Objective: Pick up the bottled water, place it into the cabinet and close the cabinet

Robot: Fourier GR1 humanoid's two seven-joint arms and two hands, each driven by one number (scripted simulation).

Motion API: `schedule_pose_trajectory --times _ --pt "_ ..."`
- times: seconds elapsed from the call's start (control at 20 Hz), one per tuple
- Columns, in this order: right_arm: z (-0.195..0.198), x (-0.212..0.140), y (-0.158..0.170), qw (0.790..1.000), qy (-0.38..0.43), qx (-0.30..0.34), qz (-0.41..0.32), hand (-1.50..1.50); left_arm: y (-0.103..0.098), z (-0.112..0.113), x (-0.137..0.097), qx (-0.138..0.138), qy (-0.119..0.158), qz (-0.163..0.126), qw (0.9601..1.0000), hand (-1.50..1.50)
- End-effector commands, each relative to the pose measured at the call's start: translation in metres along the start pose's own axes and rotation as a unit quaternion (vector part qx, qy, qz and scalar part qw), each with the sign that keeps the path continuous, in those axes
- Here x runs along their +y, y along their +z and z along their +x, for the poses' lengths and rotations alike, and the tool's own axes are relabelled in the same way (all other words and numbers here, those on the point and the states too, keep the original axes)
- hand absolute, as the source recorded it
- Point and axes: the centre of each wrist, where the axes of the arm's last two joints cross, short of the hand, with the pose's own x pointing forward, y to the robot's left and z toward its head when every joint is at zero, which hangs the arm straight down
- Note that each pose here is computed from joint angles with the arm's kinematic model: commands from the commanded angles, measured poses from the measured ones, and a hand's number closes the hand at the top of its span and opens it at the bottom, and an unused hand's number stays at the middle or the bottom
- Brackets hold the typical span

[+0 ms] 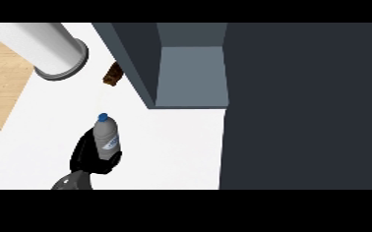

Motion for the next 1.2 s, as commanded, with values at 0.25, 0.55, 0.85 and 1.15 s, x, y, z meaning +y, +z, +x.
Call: schedule_pose_trajectory --times 0.25,0.55,0.85,1.15 --pt "-0.003 -0.002 -0.013 1.0 0.005 0.004 0.003 -1.5 -0.007 0.003 0.0 -0.071 0.057 0.023 0.9956 1.5" --pt "-0.005 -0.002 0.001 1.0 0.002 0.002 0.003 -1.5 -0.002 0.009 -0.009 -0.055 0.078 0.0 0.9954 1.5" --pt "-0.009 0.001 -0.009 1.0 -0.003 0.007 0.009 -1.5 -0.003 0.026 -0.047 -0.036 0.064 -0.013 0.9972 1.5" --pt "-0.001 0.002 -0.019 1.0 -0.012 0.012 0.005 -1.5 -0.031 0.055 -0.096 -0.041 0.035 -0.038 0.9978 1.5"
